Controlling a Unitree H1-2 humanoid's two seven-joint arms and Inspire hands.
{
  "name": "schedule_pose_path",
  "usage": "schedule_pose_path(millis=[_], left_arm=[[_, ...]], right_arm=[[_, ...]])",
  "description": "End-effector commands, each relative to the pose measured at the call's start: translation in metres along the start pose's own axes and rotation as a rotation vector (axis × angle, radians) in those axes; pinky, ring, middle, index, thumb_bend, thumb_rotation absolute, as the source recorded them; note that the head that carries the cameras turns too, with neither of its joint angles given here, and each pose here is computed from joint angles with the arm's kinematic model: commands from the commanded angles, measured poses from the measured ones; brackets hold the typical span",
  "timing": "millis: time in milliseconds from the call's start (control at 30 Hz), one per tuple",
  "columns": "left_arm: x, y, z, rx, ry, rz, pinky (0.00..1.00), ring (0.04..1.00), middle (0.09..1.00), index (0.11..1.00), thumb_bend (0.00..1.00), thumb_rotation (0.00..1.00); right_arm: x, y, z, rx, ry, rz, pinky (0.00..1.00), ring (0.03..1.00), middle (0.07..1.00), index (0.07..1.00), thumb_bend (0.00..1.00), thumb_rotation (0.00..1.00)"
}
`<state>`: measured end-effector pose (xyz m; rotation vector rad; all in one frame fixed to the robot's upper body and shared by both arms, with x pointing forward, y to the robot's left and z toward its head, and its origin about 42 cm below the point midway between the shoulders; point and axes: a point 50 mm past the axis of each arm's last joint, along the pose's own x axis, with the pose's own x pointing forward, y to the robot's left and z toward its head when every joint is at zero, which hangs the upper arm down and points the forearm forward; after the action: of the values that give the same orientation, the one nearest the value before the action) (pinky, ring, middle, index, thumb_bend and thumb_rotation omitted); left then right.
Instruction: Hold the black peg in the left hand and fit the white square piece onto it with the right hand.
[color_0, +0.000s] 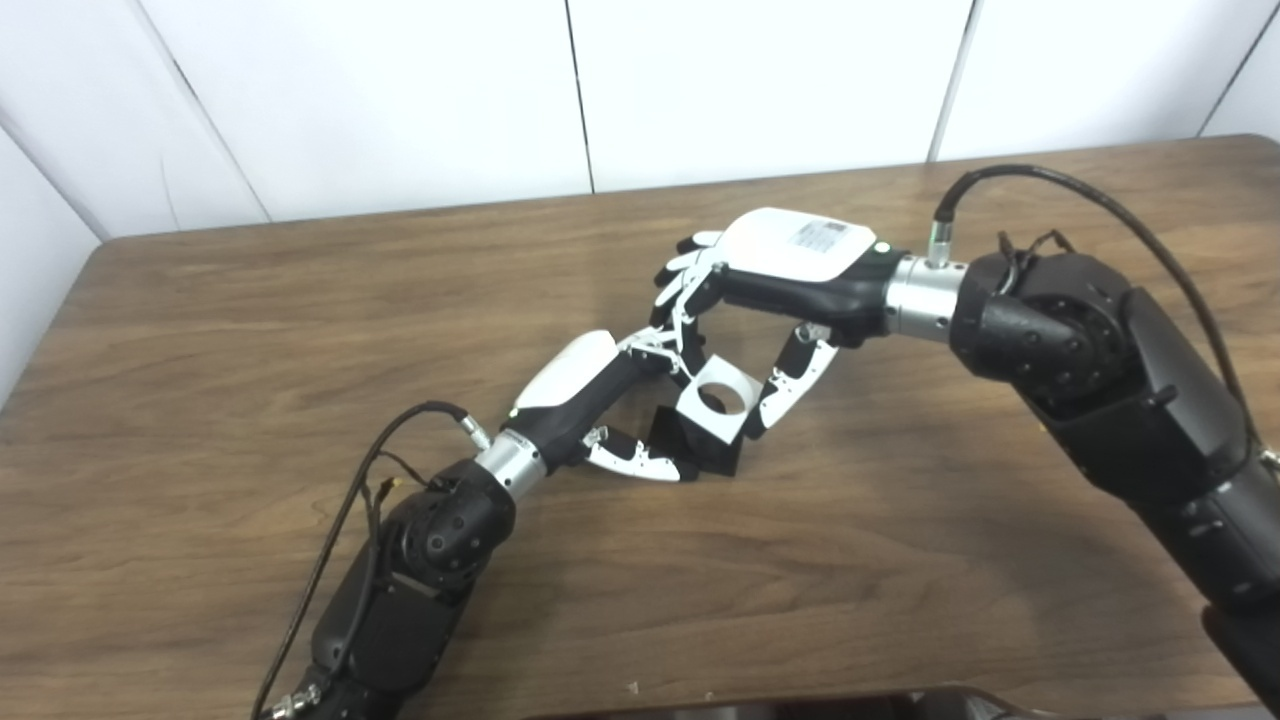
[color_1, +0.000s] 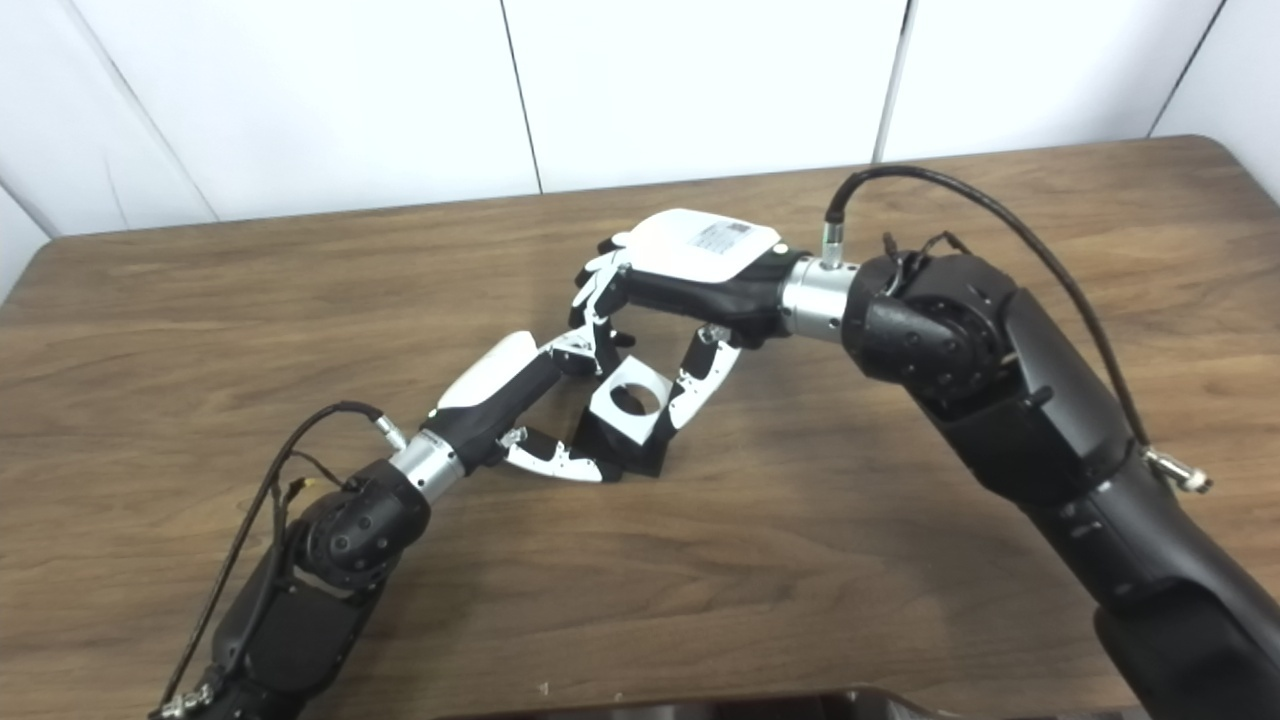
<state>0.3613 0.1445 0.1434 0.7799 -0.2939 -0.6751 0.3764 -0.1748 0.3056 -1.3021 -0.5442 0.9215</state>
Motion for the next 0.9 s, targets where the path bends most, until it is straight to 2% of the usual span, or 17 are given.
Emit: schedule_pose_path(millis=[0, 233, 633, 867], left_arm=[[0.001, -0.003, -0.001, 0.012, 0.032, -0.036, 0.83, 0.963, 0.908, 0.491, 0.52, 0.08], [0.002, -0.004, 0.000, 0.012, 0.035, -0.037, 0.83, 0.966, 0.910, 0.491, 0.52, 0.08], [0.003, -0.003, 0.003, 0.015, 0.029, -0.026, 0.81, 0.965, 0.912, 0.491, 0.52, 0.08], [0.001, 0.001, 0.004, 0.010, 0.036, -0.021, 0.82, 0.969, 0.910, 0.491, 0.52, 0.08]], right_arm=[[0.006, -0.028, 0.006, -0.075, -0.047, -0.060, 0.95, 0.893, 0.784, 0.478, 0.52, 0.14], [0.013, -0.030, 0.006, -0.068, -0.050, -0.053, 0.97, 0.902, 0.794, 0.478, 0.52, 0.14], [0.022, -0.013, 0.004, -0.044, -0.053, -0.036, 0.93, 0.894, 0.791, 0.479, 0.52, 0.14], [0.024, -0.007, 0.002, -0.032, -0.049, -0.022, 0.96, 0.894, 0.790, 0.480, 0.52, 0.14]])
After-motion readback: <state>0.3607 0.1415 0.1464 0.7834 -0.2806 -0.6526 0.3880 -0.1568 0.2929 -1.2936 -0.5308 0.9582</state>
